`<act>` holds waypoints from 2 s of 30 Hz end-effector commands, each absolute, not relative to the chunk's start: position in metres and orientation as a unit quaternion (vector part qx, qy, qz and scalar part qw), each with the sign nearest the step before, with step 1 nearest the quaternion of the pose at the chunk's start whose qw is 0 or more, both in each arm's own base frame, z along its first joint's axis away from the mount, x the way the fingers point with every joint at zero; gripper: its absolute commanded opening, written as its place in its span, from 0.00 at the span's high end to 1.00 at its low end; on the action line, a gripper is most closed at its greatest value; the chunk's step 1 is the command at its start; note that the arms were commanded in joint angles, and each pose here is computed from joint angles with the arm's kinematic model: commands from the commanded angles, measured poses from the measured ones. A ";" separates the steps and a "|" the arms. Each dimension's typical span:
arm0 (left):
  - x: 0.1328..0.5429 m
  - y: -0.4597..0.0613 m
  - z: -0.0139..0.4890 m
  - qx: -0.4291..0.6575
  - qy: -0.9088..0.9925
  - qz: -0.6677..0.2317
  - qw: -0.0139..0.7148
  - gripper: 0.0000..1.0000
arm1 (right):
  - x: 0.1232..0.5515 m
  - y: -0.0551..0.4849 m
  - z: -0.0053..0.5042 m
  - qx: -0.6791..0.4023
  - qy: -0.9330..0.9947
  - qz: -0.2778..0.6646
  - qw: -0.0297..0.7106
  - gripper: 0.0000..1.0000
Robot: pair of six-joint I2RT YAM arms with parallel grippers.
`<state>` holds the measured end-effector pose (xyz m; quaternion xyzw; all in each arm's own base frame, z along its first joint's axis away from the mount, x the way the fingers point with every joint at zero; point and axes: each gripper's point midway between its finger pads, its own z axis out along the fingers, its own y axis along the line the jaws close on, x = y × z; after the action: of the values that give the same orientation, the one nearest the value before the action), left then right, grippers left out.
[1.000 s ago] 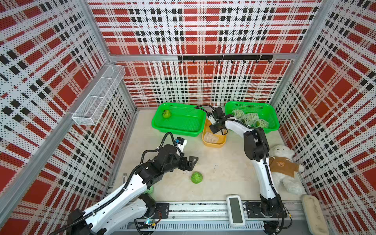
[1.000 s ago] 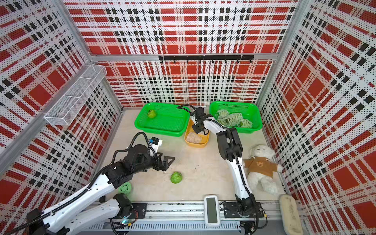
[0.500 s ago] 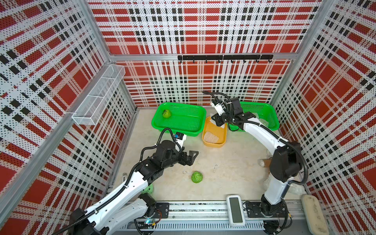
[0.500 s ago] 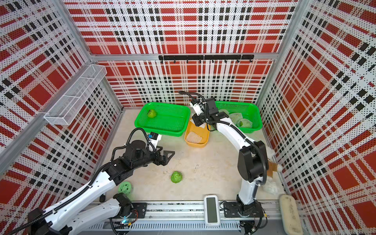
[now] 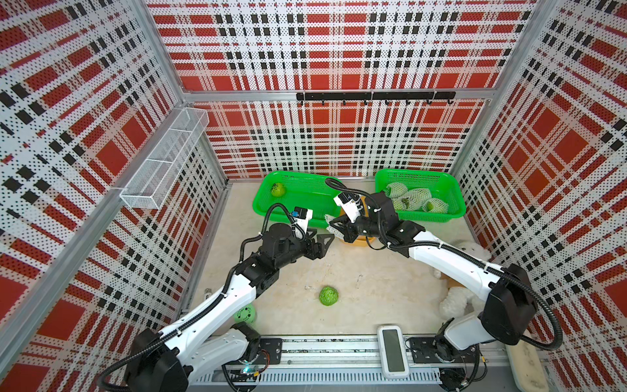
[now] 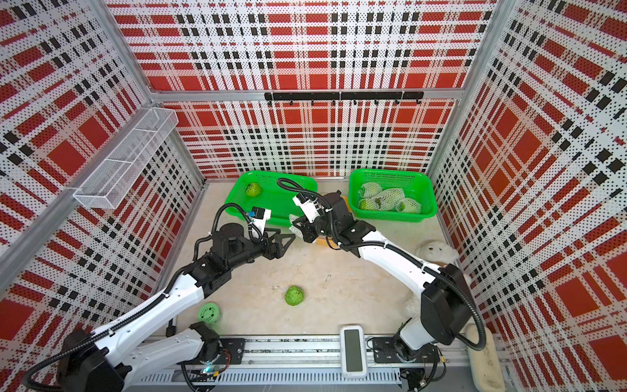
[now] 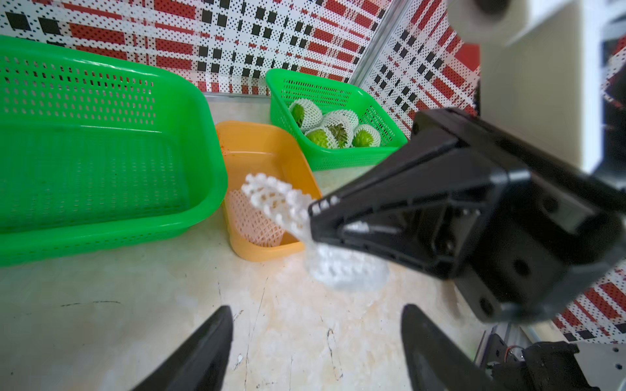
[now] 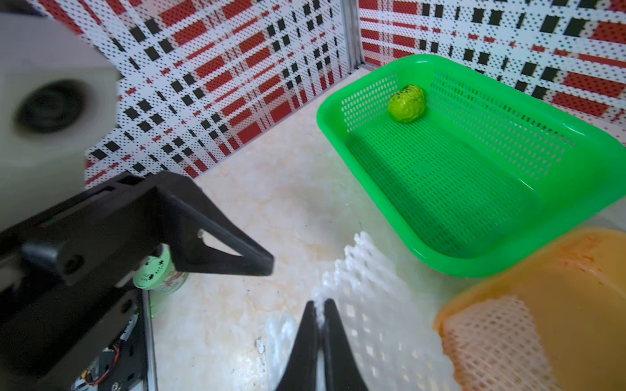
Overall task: Sleeve custard apples in foam nets
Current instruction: Pick up the foam net from the storage box, then open the foam net.
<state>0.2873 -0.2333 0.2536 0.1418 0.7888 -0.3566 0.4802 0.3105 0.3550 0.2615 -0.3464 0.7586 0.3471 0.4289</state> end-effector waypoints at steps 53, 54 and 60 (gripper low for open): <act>0.126 -0.272 0.298 0.604 0.602 -0.399 0.337 1.00 | 0.192 0.264 0.358 -0.475 0.580 0.592 0.296 0.22; 0.124 -0.270 0.299 0.610 0.597 -0.395 0.339 1.00 | 0.188 0.263 0.359 -0.476 0.572 0.601 0.290 0.21; 0.114 -0.265 0.311 0.628 0.571 -0.394 0.353 1.00 | 0.166 0.278 0.345 -0.498 0.552 0.621 0.250 0.16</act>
<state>0.1306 -0.2708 0.2972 0.5985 0.6090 -0.3918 0.3427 0.1824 0.2749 0.3479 -0.4732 0.5815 0.6072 0.2632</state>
